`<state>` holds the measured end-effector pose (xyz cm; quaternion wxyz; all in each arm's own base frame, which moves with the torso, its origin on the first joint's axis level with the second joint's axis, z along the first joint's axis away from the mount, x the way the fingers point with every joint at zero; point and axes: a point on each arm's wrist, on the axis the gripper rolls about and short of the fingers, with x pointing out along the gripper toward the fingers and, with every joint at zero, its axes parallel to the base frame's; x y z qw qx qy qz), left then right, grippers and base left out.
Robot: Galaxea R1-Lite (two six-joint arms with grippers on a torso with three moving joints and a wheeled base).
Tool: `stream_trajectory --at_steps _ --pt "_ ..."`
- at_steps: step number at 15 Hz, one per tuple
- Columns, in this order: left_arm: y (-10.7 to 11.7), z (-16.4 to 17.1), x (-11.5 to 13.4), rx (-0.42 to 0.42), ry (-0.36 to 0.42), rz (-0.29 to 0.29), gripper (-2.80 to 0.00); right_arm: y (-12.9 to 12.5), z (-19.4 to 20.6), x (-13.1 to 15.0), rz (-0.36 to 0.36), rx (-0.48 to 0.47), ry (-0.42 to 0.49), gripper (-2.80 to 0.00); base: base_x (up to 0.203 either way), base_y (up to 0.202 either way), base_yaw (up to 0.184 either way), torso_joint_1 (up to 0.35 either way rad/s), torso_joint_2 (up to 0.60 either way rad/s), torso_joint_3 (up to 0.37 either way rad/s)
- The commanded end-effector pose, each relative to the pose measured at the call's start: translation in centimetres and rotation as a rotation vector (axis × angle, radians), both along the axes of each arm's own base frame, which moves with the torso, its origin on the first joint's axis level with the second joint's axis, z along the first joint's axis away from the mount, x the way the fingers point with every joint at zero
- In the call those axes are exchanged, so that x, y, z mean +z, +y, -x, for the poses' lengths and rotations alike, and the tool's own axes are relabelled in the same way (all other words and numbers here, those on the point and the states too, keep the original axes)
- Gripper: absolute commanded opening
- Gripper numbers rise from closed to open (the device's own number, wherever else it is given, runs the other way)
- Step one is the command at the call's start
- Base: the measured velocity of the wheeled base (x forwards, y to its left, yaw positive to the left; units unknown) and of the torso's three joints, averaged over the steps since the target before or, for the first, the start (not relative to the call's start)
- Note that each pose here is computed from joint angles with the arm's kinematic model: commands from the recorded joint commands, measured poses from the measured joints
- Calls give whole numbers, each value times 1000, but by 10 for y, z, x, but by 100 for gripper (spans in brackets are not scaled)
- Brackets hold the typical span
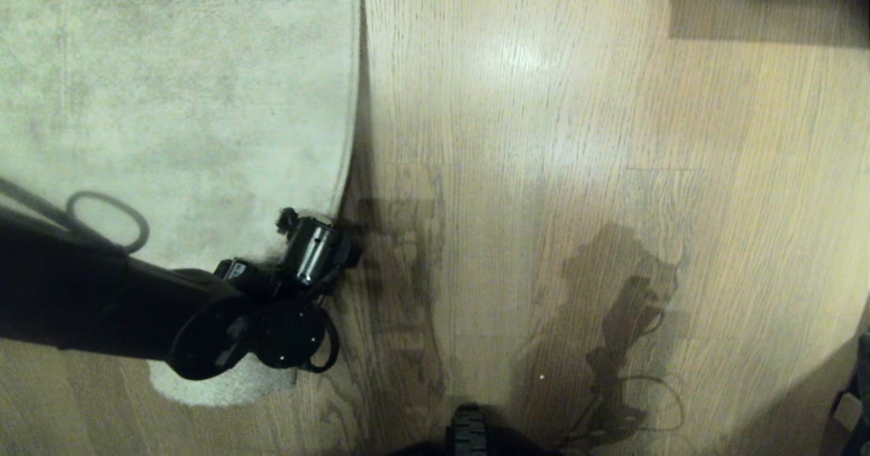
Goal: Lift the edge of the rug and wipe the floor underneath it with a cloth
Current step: Lift up the carpet
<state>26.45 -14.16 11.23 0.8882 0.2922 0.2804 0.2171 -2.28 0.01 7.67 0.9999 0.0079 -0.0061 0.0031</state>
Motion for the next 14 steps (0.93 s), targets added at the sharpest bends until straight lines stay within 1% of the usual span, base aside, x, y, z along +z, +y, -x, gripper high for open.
stream_trajectory --at_steps 1,3,5,6,8,11,14 --pt "2 19 -2 -26 -5 -3 0 0 0 0 0 1 1 -280 0 0 0 0 0 0" --pt "-7 23 -5 -58 -38 19 0 0 0 0 0 0 0 -280 0 0 0 0 0 0" --pt "-16 29 -11 -96 -40 23 0 0 0 0 0 2 0 -280 0 0 0 0 0 0" --pt "-18 32 -17 -108 -25 13 0 0 0 0 0 2 0 -280 0 0 0 0 0 0" --pt "-14 41 -27 -117 13 -14 0 0 0 0 0 1 1 -280 0 0 0 0 0 0" --pt "0 55 -41 -108 78 -62 0 0 0 0 0 0 2 -280 0 0 0 0 0 0" --pt "14 66 -49 -92 113 -85 0 0 0 0 0 0 0 -280 0 0 0 0 0 0"
